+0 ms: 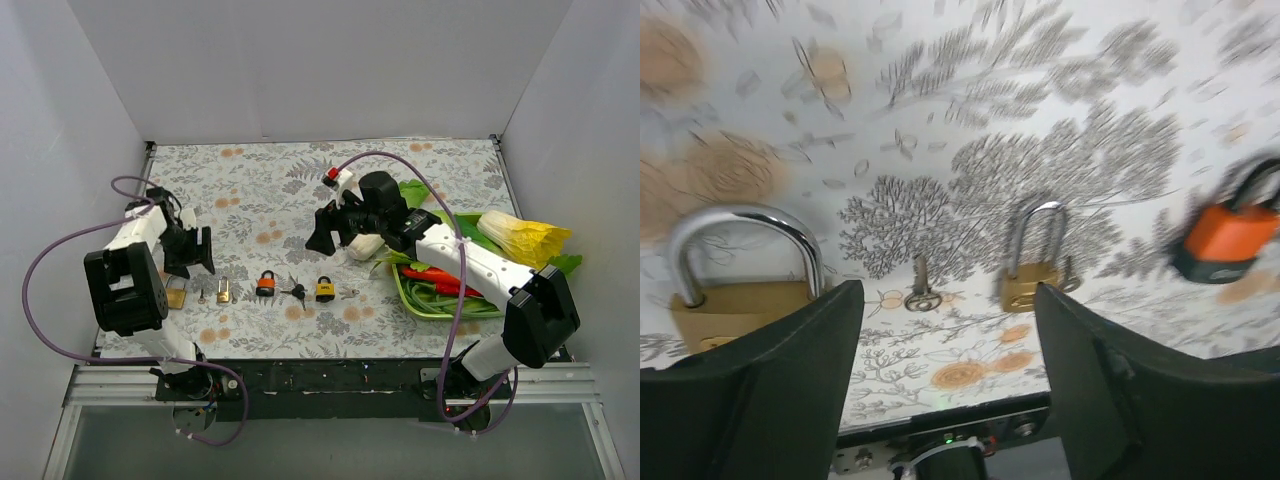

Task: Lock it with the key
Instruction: Place the key at the center of the board, then reset both arms

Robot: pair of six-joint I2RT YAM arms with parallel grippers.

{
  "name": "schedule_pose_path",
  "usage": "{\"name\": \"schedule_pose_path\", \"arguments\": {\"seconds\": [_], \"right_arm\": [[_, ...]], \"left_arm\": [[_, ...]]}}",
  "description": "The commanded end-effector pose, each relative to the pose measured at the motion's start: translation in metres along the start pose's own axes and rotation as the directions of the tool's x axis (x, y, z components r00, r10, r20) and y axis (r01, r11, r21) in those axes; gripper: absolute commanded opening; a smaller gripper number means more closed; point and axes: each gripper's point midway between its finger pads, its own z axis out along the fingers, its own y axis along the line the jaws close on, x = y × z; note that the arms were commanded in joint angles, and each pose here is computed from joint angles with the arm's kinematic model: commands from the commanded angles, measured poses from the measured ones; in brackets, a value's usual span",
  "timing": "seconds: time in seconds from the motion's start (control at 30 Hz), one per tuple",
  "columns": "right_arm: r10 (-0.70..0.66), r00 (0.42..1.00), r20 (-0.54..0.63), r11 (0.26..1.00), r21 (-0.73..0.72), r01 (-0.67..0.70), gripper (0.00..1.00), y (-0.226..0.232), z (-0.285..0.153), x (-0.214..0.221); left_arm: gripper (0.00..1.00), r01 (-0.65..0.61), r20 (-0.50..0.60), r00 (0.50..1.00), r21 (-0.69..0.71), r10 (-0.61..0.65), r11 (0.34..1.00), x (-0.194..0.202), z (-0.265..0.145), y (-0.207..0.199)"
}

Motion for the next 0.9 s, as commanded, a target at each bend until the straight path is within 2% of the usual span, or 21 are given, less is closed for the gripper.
{"name": "schedule_pose_path", "arguments": {"seconds": [0.0,0.03,0.1,0.13,0.23,0.33,0.4,0.53,0.57,0.6,0.67,0.7,0.87], "right_arm": [[-0.086,0.993,0.078,0.996,0.019,0.085,0.86,0.003,-0.022,-0.046],[-0.093,0.993,0.074,0.995,0.034,0.091,0.86,0.001,-0.030,-0.048],[-0.111,0.990,0.092,0.991,0.087,0.103,0.87,-0.013,-0.045,-0.058],[-0.111,0.989,0.094,0.989,0.106,0.101,0.88,-0.015,-0.056,-0.060],[-0.116,0.988,0.100,0.979,0.180,0.097,0.88,-0.030,-0.084,-0.063],[-0.116,0.986,0.122,0.958,0.274,0.079,0.90,-0.046,-0.116,-0.065],[-0.139,0.982,0.126,0.931,0.356,0.086,0.91,-0.055,-0.139,-0.062],[-0.101,0.986,0.135,0.889,0.456,0.029,0.92,-0.070,-0.179,-0.037],[-0.073,0.990,0.119,0.883,0.469,0.009,0.92,-0.074,-0.181,-0.019],[-0.087,0.986,0.140,0.872,0.489,0.008,0.92,-0.070,-0.193,-0.017],[-0.076,0.988,0.131,0.860,0.510,-0.001,0.93,-0.073,-0.197,0.002],[-0.098,0.984,0.149,0.857,0.516,0.007,0.93,-0.067,-0.204,0.002],[-0.133,0.978,0.162,0.854,0.519,0.030,0.92,-0.061,-0.212,0.005]], "left_arm": [[0.84,-0.100,0.261,0.963,0.102,0.071,0.990,-0.073,-0.080,-0.035],[0.98,-0.118,0.290,0.954,0.122,0.078,0.986,-0.081,-0.093,-0.041],[0.98,-0.145,0.339,0.937,0.160,0.083,0.977,-0.097,-0.119,-0.054],[0.98,-0.189,0.416,0.904,0.190,0.095,0.964,-0.116,-0.149,-0.067],[0.98,-0.229,0.497,0.861,0.185,0.110,0.956,-0.136,-0.184,-0.081],[0.98,-0.268,0.540,0.828,0.148,0.150,0.952,-0.139,-0.195,-0.099],[0.98,-0.335,0.591,0.781,0.129,0.199,0.933,-0.132,-0.204,-0.124],[0.98,-0.414,0.582,0.759,0.084,0.293,0.906,-0.098,-0.174,-0.162],[0.98,-0.409,0.551,0.781,0.095,0.295,0.907,-0.087,-0.156,-0.167],[0.98,-0.404,0.540,0.789,0.100,0.292,0.909,-0.081,-0.150,-0.168],[0.98,-0.414,0.576,0.764,0.091,0.291,0.906,-0.077,-0.152,-0.170],[0.98,-0.405,0.563,0.773,0.082,0.293,0.911,-0.071,-0.142,-0.165],[0.98,-0.380,0.587,0.753,0.020,0.297,0.925,-0.073,-0.145,-0.156]]}}
